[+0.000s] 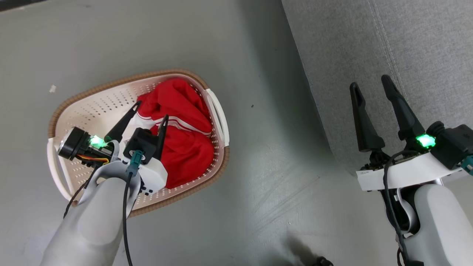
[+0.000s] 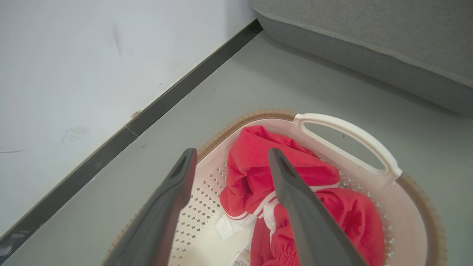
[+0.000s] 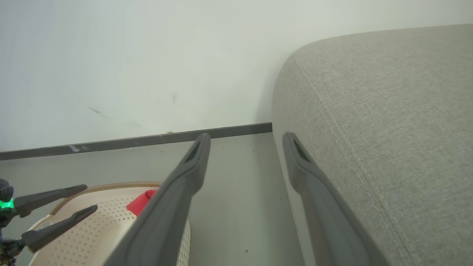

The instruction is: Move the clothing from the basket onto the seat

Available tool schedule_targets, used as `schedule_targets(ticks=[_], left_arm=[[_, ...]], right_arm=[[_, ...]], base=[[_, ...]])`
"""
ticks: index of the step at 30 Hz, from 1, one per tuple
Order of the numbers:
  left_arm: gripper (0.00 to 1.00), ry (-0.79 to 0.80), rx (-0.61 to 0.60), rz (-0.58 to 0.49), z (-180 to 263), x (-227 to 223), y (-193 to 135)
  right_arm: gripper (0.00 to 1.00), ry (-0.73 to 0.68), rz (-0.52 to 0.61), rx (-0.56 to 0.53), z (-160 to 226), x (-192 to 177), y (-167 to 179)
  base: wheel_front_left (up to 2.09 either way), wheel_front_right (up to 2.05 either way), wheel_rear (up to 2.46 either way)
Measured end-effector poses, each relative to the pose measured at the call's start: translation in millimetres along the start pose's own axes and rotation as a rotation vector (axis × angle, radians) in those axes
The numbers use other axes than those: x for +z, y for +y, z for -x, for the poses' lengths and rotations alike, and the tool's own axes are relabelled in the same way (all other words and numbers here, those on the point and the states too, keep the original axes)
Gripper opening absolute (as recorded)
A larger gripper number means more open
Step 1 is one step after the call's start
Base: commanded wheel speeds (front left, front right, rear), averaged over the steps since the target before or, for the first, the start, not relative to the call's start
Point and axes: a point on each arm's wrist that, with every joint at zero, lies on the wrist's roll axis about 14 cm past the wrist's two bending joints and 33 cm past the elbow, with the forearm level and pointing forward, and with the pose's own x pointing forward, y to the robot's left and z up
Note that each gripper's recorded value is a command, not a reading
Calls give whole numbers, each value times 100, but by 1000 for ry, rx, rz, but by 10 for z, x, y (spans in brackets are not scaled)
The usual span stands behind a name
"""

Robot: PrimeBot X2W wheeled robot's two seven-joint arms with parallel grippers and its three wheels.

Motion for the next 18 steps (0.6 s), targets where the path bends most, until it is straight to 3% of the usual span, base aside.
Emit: schedule_targets(ticks=[18], left_arm=[[100, 63, -74, 1, -337, -435, -178]], right_arm=[[100, 27, 15, -7, -209, -180, -73]], base=[[0, 0, 0]])
